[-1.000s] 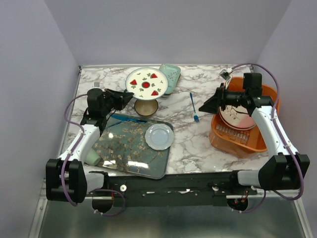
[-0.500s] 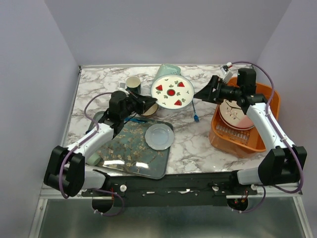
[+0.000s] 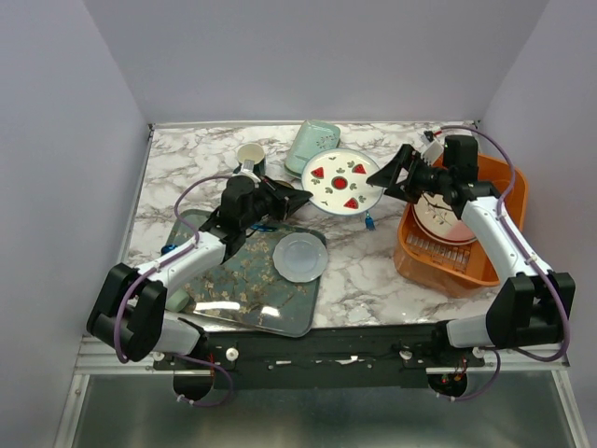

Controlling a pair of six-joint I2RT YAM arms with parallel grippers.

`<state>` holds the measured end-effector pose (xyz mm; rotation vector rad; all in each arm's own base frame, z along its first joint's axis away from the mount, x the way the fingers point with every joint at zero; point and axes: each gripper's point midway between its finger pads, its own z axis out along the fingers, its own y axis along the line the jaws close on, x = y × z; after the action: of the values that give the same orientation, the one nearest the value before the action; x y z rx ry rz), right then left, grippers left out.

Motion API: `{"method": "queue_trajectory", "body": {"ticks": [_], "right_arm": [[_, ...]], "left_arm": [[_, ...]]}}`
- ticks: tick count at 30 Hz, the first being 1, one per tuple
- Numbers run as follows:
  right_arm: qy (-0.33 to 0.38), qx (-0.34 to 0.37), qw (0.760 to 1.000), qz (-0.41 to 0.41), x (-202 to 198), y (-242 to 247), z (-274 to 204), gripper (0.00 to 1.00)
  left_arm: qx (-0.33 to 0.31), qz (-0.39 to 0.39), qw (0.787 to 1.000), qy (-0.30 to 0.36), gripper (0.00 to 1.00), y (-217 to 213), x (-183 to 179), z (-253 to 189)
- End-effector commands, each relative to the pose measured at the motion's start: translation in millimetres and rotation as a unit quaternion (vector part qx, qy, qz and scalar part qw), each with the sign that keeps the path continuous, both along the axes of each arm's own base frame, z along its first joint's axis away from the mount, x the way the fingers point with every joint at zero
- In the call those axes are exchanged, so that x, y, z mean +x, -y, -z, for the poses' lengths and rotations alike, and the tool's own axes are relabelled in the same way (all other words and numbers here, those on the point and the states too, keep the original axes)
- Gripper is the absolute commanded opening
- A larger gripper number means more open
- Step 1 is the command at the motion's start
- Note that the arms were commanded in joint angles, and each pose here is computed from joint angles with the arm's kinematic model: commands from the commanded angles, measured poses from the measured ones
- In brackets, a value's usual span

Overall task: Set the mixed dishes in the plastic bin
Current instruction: Pick up the plate at the center of the board.

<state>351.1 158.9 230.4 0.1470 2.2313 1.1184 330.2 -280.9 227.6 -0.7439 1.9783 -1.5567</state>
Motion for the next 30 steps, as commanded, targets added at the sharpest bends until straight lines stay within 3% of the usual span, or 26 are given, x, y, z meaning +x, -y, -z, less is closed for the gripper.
{"method": "queue_trajectory", "body": {"ticks": [1, 8, 21, 30], "right_arm": [[-0.013, -0.004, 1.0, 0.021, 6, 2, 11, 0.93], [-0.007, 0.004, 1.0, 0.02, 5, 1, 6, 0.89], [0.015, 0.024, 0.999, 0.019, -1, 1, -6, 0.62], [0.03, 0.064, 0.997, 0.017, -3, 11, -20, 0.21]], "left_arm": [[-0.079, 0.001, 0.991, 0.105, 0.0, 10, 4, -82], [-0.078, 0.012, 0.991, 0.105, 0.0, 18, -1, -81], [-0.077, 0.022, 0.991, 0.111, 0.0, 23, -6, -82], [-0.069, 0.043, 0.99, 0.116, 0.0, 32, -11, -78]]}}
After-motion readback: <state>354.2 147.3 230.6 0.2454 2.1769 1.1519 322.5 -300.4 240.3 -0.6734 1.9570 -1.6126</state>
